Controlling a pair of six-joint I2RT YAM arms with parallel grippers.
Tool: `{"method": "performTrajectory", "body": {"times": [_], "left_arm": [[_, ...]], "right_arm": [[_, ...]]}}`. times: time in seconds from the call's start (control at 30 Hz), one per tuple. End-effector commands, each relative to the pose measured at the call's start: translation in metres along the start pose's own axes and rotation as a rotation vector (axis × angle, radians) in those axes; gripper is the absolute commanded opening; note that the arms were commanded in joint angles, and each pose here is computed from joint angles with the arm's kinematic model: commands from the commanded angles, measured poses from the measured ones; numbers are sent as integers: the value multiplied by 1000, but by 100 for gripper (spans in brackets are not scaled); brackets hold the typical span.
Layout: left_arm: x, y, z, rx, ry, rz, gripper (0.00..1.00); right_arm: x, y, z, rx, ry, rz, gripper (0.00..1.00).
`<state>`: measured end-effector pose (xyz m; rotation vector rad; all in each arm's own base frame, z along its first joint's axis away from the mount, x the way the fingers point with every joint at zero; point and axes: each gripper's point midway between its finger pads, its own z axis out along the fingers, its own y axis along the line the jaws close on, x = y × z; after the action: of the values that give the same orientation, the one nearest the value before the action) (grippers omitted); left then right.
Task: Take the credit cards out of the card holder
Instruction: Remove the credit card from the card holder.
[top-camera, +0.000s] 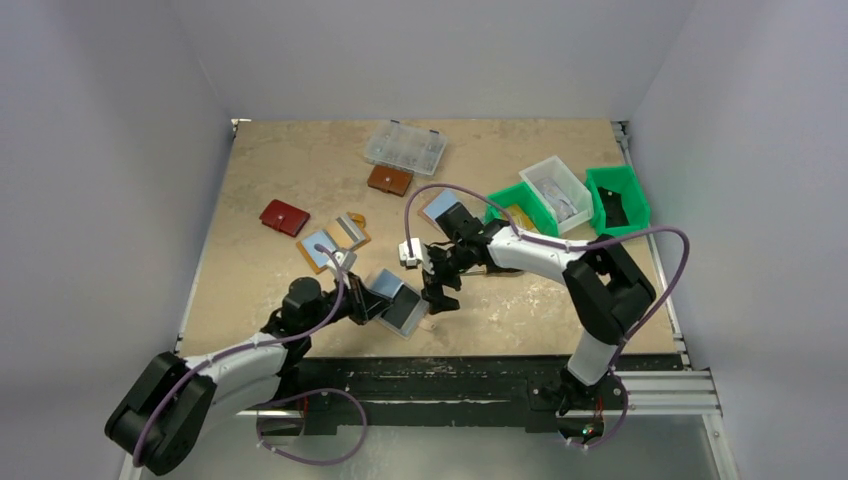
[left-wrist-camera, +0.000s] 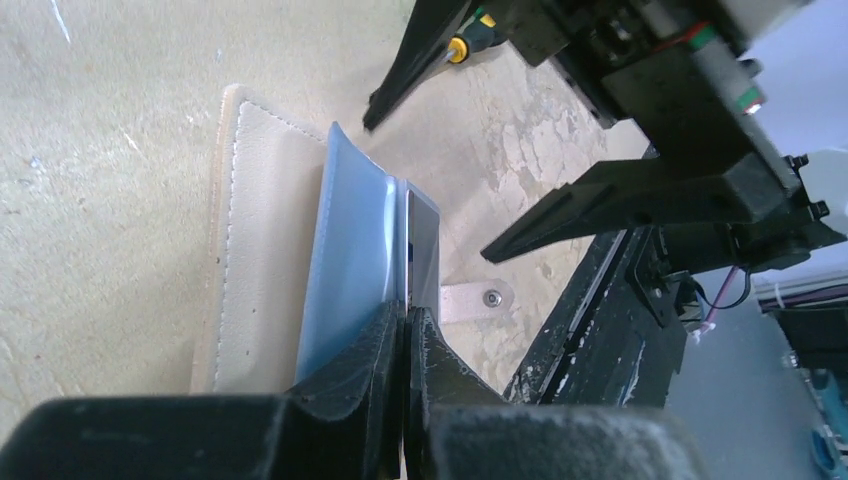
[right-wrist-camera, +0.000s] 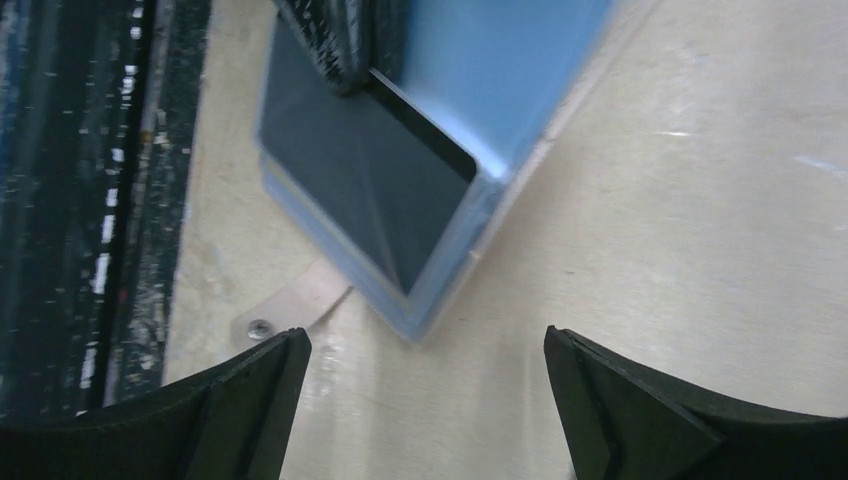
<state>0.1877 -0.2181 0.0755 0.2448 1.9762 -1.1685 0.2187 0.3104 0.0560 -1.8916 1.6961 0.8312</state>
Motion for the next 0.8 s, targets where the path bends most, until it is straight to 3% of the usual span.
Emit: {"method": "performTrajectory", "body": {"times": [0.0, 0.23, 0.43, 0.53, 0.67, 0.77], "left_arm": [[-10, -8, -5, 43, -39, 144, 0], [-13, -15, -9, 78, -75, 170, 0], [-16, -24, -8, 112, -91, 172, 0], [-18, -27, -8, 125, -100, 174, 0], [-19, -28, -8, 126, -102, 168, 0], [-19, -27, -9, 120, -105, 163, 0]], "right_arm": [[-12, 32, 4, -178, -52, 102, 99], [-13, 36, 16, -235, -74, 171, 95], [-21, 37, 20, -244, -114, 160, 76], [-22, 36, 21, -246, -121, 164, 59], [-19, 36, 22, -248, -115, 164, 25], [-16, 34, 22, -241, -104, 155, 9]]}}
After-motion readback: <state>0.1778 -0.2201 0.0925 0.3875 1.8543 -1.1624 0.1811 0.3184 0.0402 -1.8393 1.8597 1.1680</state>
